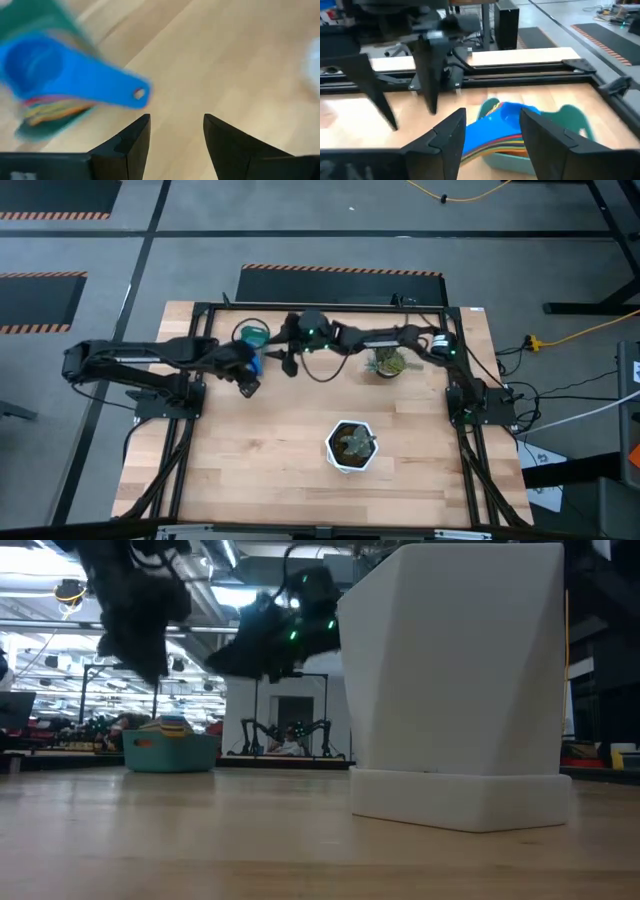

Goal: Nest measuring cups in basket
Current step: Return to Home Position

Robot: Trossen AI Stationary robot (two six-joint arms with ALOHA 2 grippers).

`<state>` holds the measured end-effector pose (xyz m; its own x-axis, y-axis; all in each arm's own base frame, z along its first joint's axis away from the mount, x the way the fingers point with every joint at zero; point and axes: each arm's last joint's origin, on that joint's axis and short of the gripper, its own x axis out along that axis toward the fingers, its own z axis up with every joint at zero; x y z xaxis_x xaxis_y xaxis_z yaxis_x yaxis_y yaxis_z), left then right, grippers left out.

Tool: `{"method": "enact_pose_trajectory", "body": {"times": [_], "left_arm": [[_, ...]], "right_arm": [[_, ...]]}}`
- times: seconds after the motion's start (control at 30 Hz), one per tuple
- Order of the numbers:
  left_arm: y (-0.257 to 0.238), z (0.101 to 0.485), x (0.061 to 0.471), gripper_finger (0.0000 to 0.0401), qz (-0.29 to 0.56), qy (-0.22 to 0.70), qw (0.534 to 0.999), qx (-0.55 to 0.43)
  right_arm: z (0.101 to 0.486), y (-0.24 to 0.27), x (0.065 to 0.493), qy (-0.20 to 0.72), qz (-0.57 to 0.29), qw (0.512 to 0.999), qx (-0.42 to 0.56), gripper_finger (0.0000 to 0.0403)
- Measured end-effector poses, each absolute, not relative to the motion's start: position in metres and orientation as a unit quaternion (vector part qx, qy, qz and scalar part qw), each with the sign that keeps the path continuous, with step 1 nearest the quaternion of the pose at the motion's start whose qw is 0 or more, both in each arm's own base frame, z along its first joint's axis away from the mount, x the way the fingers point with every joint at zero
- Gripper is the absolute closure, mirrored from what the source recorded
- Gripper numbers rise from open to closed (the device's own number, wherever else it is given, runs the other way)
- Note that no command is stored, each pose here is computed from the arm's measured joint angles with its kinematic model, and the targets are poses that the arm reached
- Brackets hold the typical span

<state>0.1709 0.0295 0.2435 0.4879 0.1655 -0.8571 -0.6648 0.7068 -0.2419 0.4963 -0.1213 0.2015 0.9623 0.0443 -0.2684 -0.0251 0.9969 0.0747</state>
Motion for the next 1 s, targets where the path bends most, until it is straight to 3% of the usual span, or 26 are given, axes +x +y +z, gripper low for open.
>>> {"method": "enact_pose_trajectory", "body": {"times": [0.17, 0.43, 0.6, 0.77, 1.0], "left_arm": [[0.028, 0.266, 0.168, 0.0225, 0.194, 0.351, 0.884, -0.242], [0.03, 0.307, 0.177, 0.0225, 0.121, 0.167, 0.976, -0.065], [0.029, 0.325, 0.169, 0.0225, 0.108, 0.098, 0.989, 0.02], [0.023, 0.336, 0.138, 0.0225, 0.105, 0.067, 0.992, 0.031], [0.013, 0.32, 0.102, 0.0225, 0.071, 0.049, 0.995, 0.043]], "right_arm": [[0.255, -0.119, 0.474, 0.146, 0.03, 0.989, 0.018, 0.0212], [0.328, -0.105, 0.424, 0.174, 0.038, 0.984, -0.016, 0.0212], [0.366, -0.094, 0.388, 0.19, 0.046, 0.981, -0.022, 0.0212], [0.396, -0.08, 0.35, 0.206, 0.058, 0.977, -0.017, 0.0212], [0.415, -0.055, 0.314, 0.237, 0.084, 0.968, -0.013, 0.0212]]}}
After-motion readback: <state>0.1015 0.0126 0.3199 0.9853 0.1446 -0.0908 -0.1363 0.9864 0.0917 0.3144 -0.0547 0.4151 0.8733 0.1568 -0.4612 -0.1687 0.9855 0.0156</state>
